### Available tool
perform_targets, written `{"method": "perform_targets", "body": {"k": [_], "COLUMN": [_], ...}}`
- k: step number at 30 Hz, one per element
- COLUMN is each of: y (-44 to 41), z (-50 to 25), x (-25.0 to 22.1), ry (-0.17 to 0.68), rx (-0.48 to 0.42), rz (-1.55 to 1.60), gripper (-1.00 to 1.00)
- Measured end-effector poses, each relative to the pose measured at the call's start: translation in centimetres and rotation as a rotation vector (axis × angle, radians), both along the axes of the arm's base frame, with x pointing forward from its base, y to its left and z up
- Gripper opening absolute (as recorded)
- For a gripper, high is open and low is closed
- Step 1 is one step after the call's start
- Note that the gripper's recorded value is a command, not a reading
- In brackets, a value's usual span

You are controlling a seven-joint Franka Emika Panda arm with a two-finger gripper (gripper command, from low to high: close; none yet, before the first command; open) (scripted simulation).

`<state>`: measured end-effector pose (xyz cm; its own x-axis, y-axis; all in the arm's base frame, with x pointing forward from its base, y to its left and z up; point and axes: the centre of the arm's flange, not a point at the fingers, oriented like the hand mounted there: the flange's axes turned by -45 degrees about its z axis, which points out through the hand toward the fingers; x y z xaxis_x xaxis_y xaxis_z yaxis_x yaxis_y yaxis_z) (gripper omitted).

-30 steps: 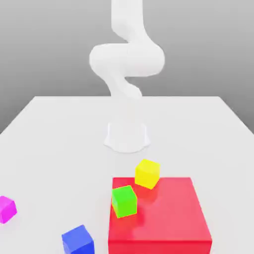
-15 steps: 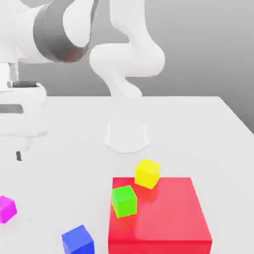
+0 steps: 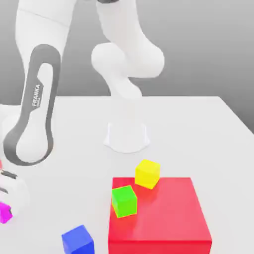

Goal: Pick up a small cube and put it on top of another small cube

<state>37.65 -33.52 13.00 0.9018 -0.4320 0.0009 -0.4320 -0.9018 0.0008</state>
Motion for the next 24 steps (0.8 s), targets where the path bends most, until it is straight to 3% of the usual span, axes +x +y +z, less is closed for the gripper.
{"method": "perform_targets", "body": {"k": [5,10,18,24], "y": [0.0,0.8,16.8,22.3], "z": [0.0,5.8,10.3,6.5], "x": [0.0,0.6,9.9,11.5], "ry": [0.001,0.000,-0.001,0.001], "rx": [0.001,0.003,0.010,0.002], "rz": [0.000,0.030,0.613,0.796], "gripper": [-1.00,-1.00,-1.00,-1.00]}}
